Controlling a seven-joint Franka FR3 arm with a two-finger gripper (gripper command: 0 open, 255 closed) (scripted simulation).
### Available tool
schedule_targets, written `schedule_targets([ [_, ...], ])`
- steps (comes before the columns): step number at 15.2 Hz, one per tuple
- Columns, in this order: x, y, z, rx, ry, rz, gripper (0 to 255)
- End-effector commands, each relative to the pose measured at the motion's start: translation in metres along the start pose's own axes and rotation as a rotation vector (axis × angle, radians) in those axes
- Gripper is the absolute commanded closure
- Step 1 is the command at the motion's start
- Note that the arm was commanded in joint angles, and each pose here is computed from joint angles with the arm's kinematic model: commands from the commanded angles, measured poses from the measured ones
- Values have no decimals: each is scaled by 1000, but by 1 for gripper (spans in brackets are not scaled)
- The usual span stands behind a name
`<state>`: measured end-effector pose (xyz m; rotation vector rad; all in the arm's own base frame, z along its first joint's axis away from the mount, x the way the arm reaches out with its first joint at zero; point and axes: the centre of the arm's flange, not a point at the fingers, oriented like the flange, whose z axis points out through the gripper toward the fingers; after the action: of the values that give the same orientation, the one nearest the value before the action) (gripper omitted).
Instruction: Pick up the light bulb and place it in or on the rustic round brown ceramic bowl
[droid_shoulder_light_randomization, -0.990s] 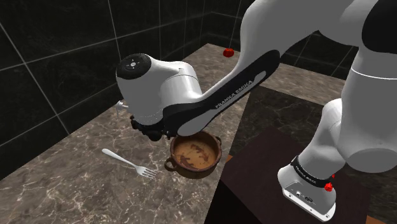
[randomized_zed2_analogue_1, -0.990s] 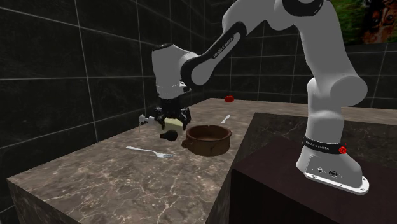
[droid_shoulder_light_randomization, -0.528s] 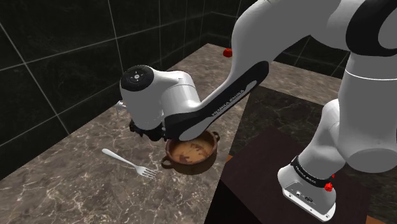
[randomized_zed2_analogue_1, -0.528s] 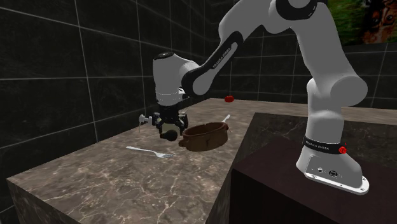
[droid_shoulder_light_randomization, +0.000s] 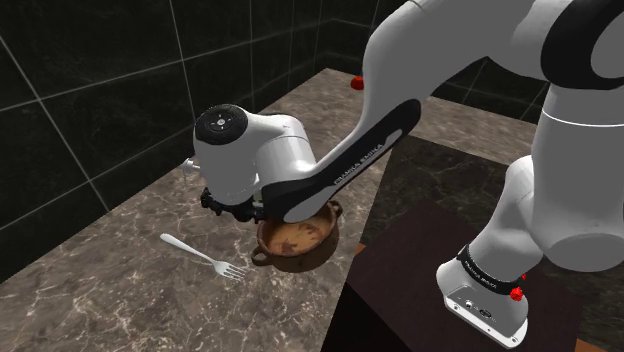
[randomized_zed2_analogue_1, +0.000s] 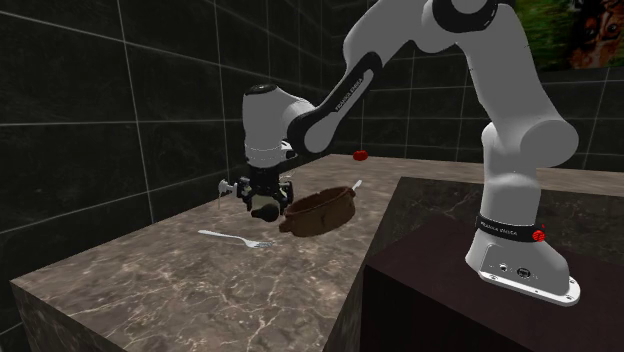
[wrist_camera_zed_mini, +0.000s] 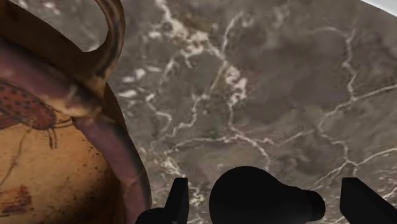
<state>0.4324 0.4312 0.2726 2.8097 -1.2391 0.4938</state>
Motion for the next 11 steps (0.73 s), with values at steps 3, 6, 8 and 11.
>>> schedule_targets([
  [3, -4, 19, 18, -82, 20, -11, 255],
  [6, -3, 25, 18, -83, 20, -11, 255],
  [8, -7, 26, 17, -83, 20, -11, 255],
  [11, -4, 22, 13, -72, 20, -8, 0],
])
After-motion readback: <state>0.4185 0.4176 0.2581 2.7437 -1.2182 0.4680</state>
